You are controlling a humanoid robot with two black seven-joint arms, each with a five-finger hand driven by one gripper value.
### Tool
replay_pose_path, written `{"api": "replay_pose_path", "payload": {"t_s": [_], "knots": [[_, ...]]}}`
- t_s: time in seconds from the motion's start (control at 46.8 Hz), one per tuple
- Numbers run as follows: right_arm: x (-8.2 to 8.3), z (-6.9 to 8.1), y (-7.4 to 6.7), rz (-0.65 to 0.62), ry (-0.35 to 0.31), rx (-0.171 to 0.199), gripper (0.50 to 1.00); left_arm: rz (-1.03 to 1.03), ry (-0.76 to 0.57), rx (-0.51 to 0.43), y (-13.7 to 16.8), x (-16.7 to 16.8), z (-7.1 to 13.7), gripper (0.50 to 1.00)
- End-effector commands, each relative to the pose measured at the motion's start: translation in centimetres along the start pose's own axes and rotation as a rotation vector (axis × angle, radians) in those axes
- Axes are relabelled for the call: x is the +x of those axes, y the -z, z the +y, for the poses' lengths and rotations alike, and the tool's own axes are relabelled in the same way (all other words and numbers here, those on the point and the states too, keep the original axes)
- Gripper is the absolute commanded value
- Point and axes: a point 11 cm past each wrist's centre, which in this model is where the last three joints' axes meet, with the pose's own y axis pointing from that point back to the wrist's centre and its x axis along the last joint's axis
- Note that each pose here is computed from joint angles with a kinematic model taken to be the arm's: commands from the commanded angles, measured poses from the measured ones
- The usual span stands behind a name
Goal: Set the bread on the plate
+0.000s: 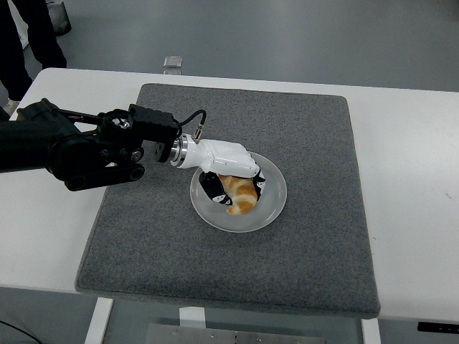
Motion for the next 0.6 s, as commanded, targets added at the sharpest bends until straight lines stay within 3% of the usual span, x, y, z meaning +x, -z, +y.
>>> {"api": "replay_pose_path", "payload": {"t_s": [0.0,0.235,0.299,0.363,0.385,0.491,0.577], "knots": [[0.0,0.0,0.04,0.001,0.0,0.001,0.952,0.001,0.0,0.001,0.02,-0.06,0.01,0.5],[0.0,0.0,0.05,0.0,0.0,0.001,0.952,0.013,0.006,-0.001,0.03,-0.68,-0.04,0.51],[0.0,0.0,-0.05,0.001,0.0,-0.001,0.952,0.02,0.007,-0.002,0.02,-0.94,-0.07,0.61],[0.0,0.0,0.04,0.001,0.0,0.001,0.952,0.028,0.003,-0.003,-0.03,-0.94,-0.1,0.829],[0.0,0.0,0.05,0.0,0.0,0.001,0.952,0.033,0.0,-0.003,-0.04,-0.87,-0.11,0.865],[0.0,0.0,-0.04,-0.001,0.0,-0.001,0.952,0.042,-0.01,-0.004,-0.06,-0.7,-0.13,0.99],[0.0,0.0,0.04,0.001,0.0,0.001,0.952,0.047,-0.018,-0.006,-0.13,-0.49,-0.16,0.992]]}}
